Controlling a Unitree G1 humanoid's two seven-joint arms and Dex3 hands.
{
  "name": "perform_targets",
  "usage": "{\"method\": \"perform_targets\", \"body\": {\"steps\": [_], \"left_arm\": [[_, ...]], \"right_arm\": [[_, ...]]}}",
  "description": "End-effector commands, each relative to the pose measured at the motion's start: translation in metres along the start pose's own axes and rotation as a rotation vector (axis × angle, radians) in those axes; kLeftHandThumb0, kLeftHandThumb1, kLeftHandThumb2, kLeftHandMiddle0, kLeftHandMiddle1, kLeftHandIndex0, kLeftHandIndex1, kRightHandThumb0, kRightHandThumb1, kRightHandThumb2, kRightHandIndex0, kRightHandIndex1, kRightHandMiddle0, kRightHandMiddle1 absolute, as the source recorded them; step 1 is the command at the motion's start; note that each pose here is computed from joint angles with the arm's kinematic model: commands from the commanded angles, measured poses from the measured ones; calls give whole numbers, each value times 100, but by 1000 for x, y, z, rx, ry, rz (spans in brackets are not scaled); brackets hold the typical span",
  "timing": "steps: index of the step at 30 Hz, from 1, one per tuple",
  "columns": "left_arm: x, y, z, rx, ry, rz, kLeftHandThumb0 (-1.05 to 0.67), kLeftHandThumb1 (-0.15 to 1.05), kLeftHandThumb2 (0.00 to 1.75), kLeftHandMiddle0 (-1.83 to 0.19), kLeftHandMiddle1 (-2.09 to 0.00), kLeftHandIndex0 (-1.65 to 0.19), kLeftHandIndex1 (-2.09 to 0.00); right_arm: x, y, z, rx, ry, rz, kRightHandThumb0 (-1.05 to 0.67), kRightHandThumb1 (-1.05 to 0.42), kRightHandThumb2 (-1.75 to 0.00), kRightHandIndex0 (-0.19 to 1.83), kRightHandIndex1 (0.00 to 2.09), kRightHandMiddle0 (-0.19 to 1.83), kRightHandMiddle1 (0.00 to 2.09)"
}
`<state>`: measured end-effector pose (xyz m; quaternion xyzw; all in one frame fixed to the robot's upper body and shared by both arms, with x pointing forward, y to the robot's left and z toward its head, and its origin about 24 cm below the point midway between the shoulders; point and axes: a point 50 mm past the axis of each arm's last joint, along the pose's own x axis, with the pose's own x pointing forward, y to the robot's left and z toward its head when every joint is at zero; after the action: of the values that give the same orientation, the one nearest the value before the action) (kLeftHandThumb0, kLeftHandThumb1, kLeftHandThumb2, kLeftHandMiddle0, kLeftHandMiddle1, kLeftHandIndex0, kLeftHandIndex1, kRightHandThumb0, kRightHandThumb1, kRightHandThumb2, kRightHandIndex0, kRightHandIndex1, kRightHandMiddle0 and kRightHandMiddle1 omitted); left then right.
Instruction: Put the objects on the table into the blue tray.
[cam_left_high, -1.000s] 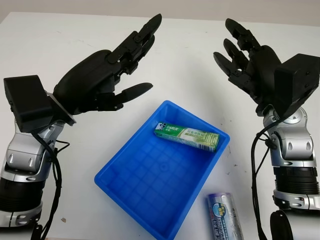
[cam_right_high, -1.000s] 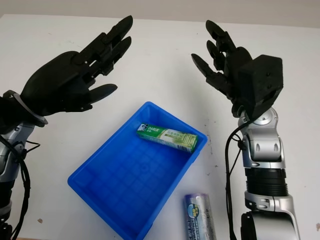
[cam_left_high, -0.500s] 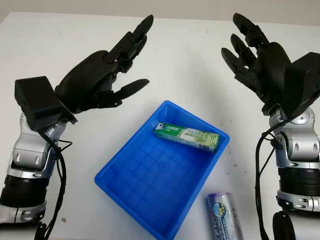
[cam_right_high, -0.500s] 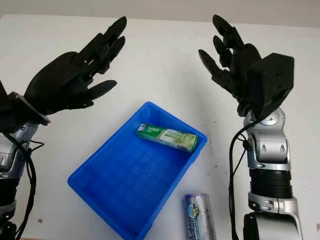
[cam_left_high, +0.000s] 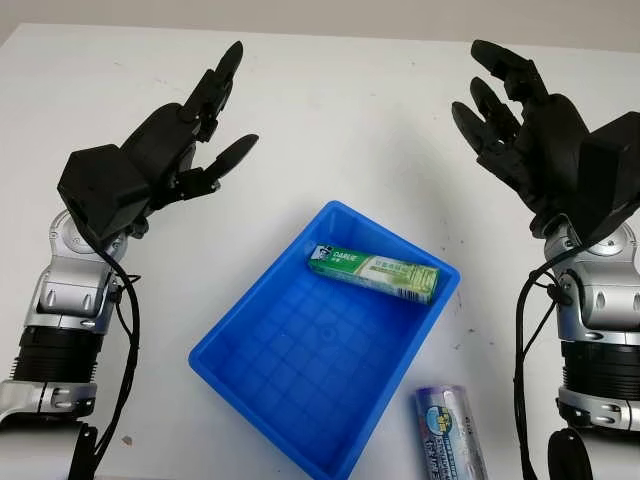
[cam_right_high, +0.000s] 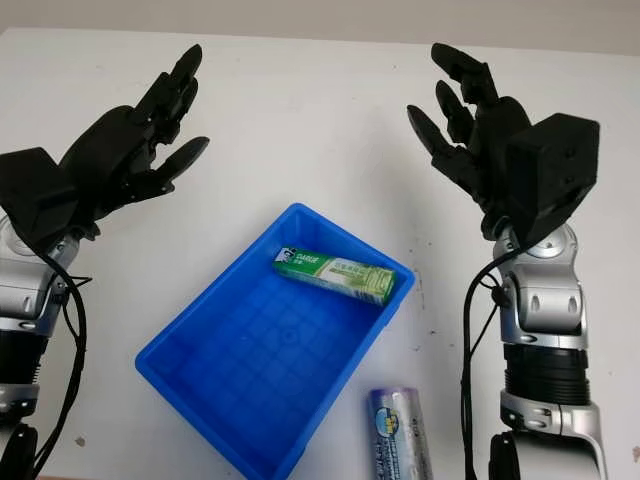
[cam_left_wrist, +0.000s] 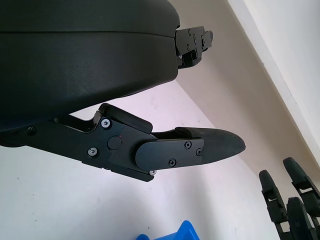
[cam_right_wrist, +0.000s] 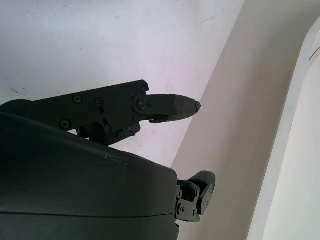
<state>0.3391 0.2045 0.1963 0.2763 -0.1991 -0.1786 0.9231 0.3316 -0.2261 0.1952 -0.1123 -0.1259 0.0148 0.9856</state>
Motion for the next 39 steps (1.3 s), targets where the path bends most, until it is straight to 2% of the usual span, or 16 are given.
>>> {"method": "perform_targets", "body": {"steps": [1,9,15,17,23,27,39], "left_arm": [[1,8,0,15,-8,33,-74,105,46,16,-6,16,-5],[1,10,-35,-79,100,139,-75,105,41,15,-6,12,-7],[-6,2,-62,-227,197,250,-75,105,38,13,-6,8,-7],[-10,-3,-71,-282,220,270,-74,105,37,15,-5,8,-6],[-21,-13,-85,-351,228,299,-70,105,39,18,-5,10,-5],[-30,-17,-90,-393,207,325,-69,105,40,17,-6,11,-5],[-44,-30,-89,-411,201,358,-68,105,44,15,-5,10,-5]], "right_arm": [[-4,-5,0,3,-6,-16,-35,-105,-34,5,4,-19,60],[-13,-14,-14,92,22,-106,-35,-105,-37,3,3,-18,53],[-21,-15,-22,113,54,-169,-33,-105,-39,3,4,-17,47],[-24,-15,-25,116,59,-180,-31,-105,-42,2,4,-13,38],[-31,-12,-29,133,60,-172,-31,-105,-45,1,4,-12,29],[-33,-8,-29,145,83,-174,-31,-105,-47,-1,3,-12,27],[-35,-7,-29,127,81,-157,-30,-105,-49,-4,2,-12,24]]}}
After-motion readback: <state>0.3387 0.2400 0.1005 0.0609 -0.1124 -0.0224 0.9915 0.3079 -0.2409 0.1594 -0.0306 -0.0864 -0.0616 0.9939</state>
